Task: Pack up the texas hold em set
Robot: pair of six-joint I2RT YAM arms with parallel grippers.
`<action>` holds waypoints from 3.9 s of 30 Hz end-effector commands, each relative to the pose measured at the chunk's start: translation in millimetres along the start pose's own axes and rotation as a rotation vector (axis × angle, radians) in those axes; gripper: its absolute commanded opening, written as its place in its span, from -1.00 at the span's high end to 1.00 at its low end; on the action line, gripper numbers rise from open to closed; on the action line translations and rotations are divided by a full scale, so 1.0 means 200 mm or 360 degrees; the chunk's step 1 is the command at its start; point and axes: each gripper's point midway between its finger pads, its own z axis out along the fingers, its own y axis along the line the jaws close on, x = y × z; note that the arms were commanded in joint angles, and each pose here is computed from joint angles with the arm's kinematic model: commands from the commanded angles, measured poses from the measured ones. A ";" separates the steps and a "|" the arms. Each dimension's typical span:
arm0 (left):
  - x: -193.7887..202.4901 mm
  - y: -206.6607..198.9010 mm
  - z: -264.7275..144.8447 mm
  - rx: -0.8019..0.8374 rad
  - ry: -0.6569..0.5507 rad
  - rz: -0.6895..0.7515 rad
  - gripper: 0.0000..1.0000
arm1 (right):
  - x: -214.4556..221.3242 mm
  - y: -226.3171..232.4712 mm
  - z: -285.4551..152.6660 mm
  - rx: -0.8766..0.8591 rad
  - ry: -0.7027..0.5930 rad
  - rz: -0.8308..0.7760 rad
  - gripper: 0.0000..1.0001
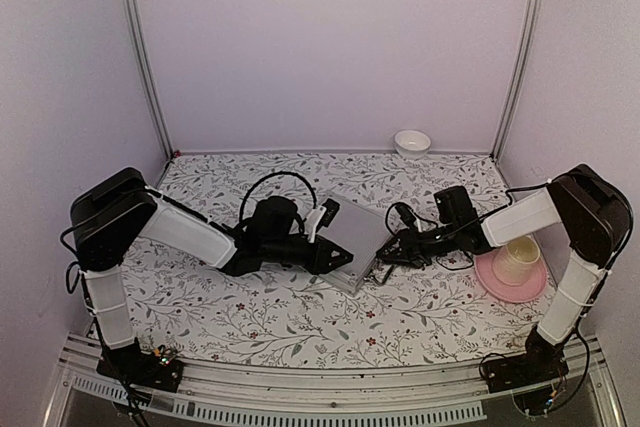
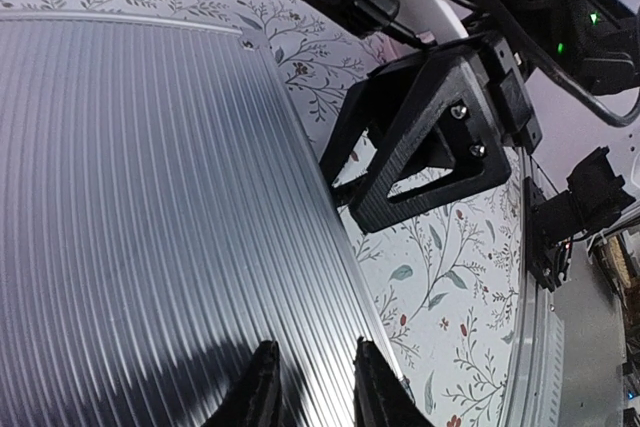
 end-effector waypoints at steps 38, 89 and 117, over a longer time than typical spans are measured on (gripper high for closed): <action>0.19 0.07 0.02 -0.0070 0.0168 -0.0087 0.48 | -0.09 0.19 -0.02 -0.0186 -0.0058 -0.0108 0.07; 0.16 0.07 -0.01 -0.0084 0.0134 -0.0062 0.49 | -0.07 0.25 -0.13 -0.0095 -0.0113 -0.0141 0.02; 0.11 0.06 -0.08 -0.0128 0.0068 -0.0068 0.48 | -0.03 -0.11 -0.04 0.0527 0.0149 -0.0503 0.19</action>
